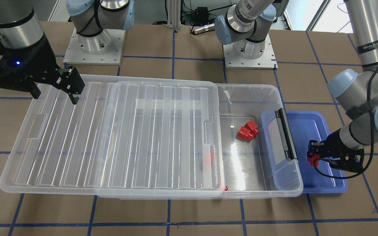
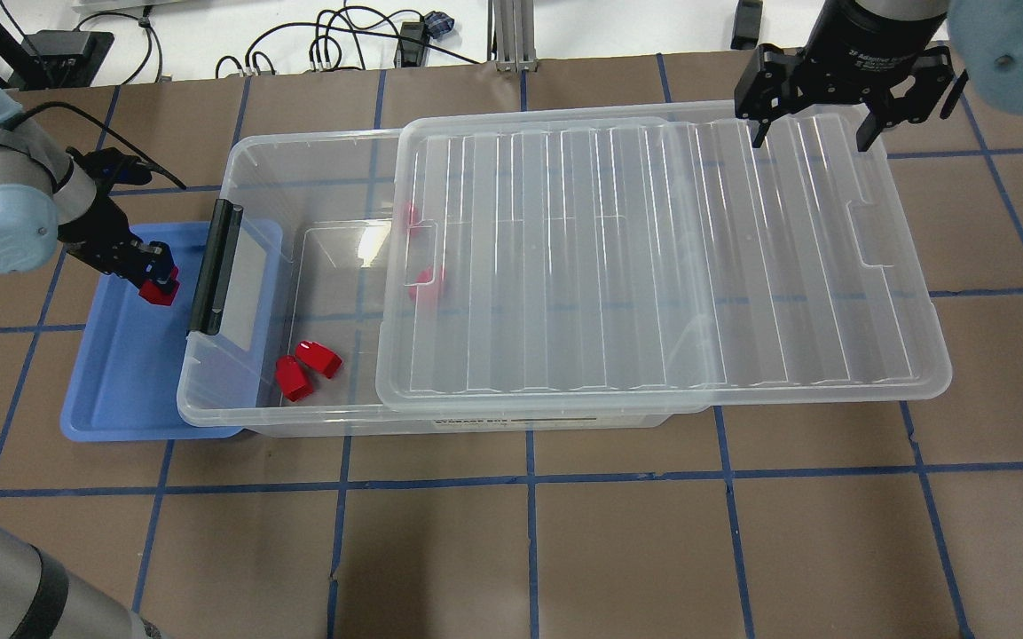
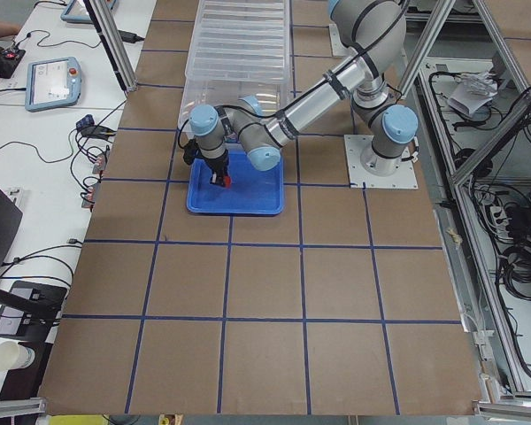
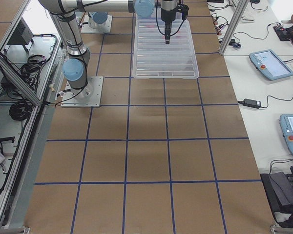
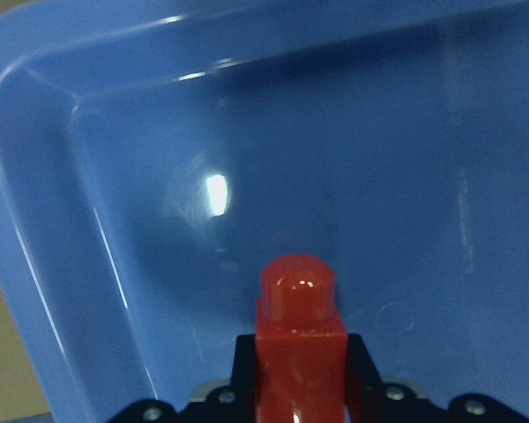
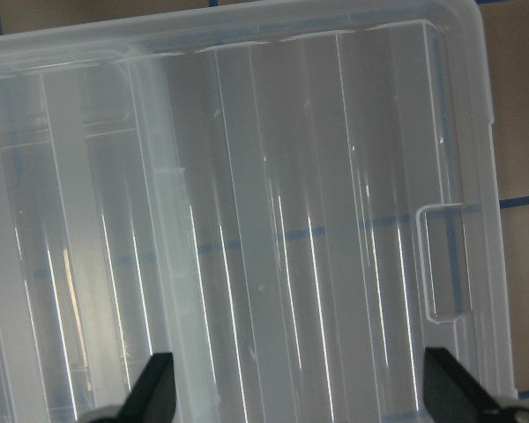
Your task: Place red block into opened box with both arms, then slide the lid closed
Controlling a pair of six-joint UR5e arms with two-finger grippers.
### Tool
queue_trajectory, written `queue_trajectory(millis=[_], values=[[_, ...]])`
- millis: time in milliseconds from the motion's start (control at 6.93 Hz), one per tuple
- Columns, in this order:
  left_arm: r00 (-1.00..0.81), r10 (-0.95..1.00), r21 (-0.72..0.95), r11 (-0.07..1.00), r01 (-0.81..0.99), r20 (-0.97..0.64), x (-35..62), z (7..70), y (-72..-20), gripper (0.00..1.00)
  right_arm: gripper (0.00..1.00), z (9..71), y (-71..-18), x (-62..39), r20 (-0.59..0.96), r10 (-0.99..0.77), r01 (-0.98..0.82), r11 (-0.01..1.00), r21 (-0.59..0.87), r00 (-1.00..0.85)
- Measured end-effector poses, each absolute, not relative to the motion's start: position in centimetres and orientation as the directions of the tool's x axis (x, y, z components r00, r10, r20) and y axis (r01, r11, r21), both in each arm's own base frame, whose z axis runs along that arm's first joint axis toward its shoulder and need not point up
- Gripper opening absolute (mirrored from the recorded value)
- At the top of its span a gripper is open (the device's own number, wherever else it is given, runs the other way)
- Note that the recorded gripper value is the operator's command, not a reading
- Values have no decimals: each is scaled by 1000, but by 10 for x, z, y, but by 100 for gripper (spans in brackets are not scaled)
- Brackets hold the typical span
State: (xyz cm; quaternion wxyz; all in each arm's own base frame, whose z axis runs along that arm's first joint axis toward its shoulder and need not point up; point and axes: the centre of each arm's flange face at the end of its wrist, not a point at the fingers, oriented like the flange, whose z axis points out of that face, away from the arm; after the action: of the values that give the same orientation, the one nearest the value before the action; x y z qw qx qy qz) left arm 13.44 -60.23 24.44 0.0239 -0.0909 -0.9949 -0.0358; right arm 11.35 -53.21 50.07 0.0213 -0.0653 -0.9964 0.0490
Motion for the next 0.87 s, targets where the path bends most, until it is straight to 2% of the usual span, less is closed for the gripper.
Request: queue_trajectory(millis=[433,577,865], values=[[-985,157,45,986,161,73,70,378,-613,0,100,500,-533,113,38,132,128,987,-98,-991],[-988,140,41,989,143,65,33,406,-613,0,100,499,-533,113,38,132,128,987,-97,-991],[-993,101,51,993,104,55,-53,418,-596,0,100,498,-533,113,38,132,128,987,-94,-991]])
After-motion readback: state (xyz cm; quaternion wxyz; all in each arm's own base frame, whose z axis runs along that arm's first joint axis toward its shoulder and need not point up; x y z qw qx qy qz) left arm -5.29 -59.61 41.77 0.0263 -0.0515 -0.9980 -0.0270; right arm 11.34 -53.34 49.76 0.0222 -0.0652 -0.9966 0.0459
